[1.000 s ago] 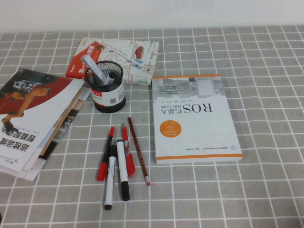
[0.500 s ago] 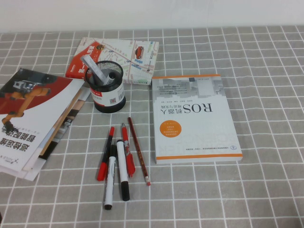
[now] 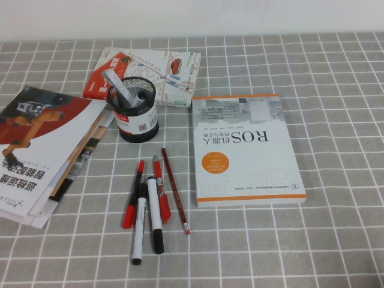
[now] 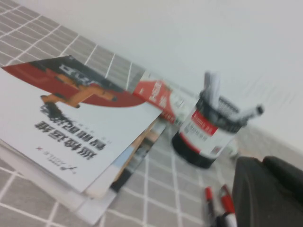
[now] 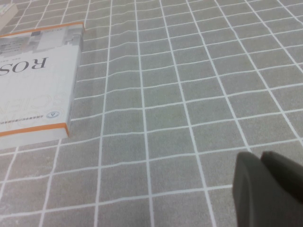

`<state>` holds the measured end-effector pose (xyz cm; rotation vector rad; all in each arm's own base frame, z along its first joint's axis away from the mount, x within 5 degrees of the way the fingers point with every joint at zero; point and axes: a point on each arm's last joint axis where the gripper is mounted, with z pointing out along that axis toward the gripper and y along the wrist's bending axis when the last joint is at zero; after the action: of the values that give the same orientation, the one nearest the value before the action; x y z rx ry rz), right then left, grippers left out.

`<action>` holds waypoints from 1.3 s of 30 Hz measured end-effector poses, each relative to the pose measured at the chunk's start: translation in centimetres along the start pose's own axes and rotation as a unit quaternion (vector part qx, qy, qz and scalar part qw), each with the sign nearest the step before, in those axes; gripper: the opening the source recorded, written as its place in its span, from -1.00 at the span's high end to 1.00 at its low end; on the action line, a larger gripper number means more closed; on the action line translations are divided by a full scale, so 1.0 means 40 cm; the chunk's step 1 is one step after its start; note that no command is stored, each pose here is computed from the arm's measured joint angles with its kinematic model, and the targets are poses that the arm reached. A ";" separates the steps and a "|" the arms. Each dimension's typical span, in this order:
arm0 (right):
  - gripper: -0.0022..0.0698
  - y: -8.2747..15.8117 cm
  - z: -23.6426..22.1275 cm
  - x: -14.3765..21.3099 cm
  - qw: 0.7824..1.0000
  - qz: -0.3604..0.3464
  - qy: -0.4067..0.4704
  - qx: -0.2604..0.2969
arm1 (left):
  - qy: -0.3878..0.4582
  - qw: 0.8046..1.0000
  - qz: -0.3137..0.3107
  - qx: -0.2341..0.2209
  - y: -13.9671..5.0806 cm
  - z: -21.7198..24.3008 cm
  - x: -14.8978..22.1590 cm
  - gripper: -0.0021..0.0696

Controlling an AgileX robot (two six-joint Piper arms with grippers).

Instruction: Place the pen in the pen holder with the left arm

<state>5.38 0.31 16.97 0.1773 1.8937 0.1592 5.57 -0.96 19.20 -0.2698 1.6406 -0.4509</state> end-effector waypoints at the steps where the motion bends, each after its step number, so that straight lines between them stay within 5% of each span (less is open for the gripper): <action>1: 0.98 0.000 0.000 0.000 1.000 0.000 0.000 0.000 | -0.005 1.000 -0.014 0.001 0.000 0.000 -0.002 0.95; 14: 0.98 0.000 0.000 0.000 1.000 0.000 0.000 0.000 | -0.020 0.995 -0.099 0.006 -0.002 0.000 -0.009 0.95; 27: 0.98 0.000 0.000 0.000 1.000 0.000 0.000 0.000 | 0.128 0.988 -0.090 0.010 -0.077 -0.010 -0.080 0.95; 39: 0.98 0.000 0.000 0.000 1.000 0.000 0.000 0.000 | 0.409 0.912 0.013 -0.013 -0.146 0.129 -0.174 0.95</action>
<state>5.38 0.31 16.97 0.1773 1.8937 0.1592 11.00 -3.86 27.61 -0.0695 2.4683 -0.5630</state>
